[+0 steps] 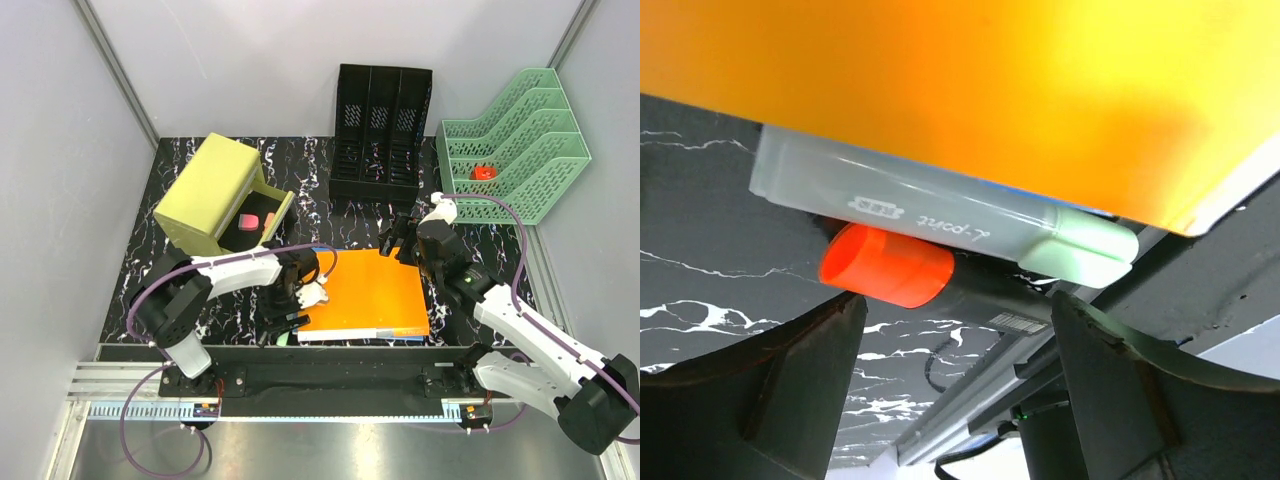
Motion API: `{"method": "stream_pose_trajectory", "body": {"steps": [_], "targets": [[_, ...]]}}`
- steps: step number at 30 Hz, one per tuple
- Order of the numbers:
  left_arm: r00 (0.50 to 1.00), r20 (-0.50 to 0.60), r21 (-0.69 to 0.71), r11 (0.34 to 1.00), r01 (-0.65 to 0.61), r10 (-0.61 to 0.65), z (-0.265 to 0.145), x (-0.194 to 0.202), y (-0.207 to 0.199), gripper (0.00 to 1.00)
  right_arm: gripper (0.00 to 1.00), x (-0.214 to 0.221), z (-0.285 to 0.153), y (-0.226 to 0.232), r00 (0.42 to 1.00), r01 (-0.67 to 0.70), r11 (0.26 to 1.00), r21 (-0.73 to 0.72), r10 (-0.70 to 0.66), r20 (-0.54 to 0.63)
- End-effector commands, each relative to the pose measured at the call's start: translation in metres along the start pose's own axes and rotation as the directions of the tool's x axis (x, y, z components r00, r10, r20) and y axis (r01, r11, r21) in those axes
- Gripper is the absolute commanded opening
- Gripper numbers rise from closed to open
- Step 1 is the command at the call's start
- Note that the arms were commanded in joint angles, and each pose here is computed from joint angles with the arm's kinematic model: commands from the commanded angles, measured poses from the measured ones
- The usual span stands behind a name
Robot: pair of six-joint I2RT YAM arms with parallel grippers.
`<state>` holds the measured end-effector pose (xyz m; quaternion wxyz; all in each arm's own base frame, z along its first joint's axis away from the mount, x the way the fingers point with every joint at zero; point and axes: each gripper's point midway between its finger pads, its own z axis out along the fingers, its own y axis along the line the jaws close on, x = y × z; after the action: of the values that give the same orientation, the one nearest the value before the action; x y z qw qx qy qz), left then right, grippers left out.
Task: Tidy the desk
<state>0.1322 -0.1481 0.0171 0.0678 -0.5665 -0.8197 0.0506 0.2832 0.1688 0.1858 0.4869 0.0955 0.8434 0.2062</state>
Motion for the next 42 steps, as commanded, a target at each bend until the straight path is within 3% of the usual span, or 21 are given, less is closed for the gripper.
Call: {"method": "stream_pose_trajectory", "body": {"steps": [1,5,20,25,32,37,42], "targets": [[0.999,0.037,-0.024,1.000,0.007,-0.006,0.002,-0.019,0.008,0.81,0.85,-0.012,-0.002,-0.001,0.999,-0.003,1.000,0.015,0.002,0.038],[1.000,0.025,-0.067,0.998,0.005,-0.003,0.007,-0.018,0.017,0.71,0.85,-0.011,-0.002,-0.002,0.999,-0.005,1.000,0.016,0.004,0.034],[0.997,0.075,-0.165,0.986,0.008,0.004,-0.003,-0.022,0.034,0.00,0.83,-0.010,0.000,-0.002,1.000,-0.009,1.000,0.019,0.009,0.029],[0.973,0.230,-0.227,0.972,0.053,0.001,-0.067,-0.050,0.049,0.00,0.83,-0.008,-0.002,-0.005,1.000,-0.009,1.000,0.023,0.008,0.030],[0.895,0.439,-0.355,0.900,0.253,-0.079,-0.170,-0.065,0.124,0.00,0.82,-0.008,-0.001,-0.005,0.999,-0.017,1.000,0.022,0.017,0.030],[0.835,0.519,-0.339,0.853,0.397,-0.182,-0.200,-0.062,0.184,0.00,0.82,-0.012,-0.003,-0.002,0.999,-0.023,1.000,0.010,0.022,0.038],[0.768,0.562,-0.260,0.815,0.517,-0.307,-0.201,-0.055,0.231,0.00,0.81,-0.017,-0.007,0.000,0.998,-0.027,1.000,0.002,0.027,0.050]]}}
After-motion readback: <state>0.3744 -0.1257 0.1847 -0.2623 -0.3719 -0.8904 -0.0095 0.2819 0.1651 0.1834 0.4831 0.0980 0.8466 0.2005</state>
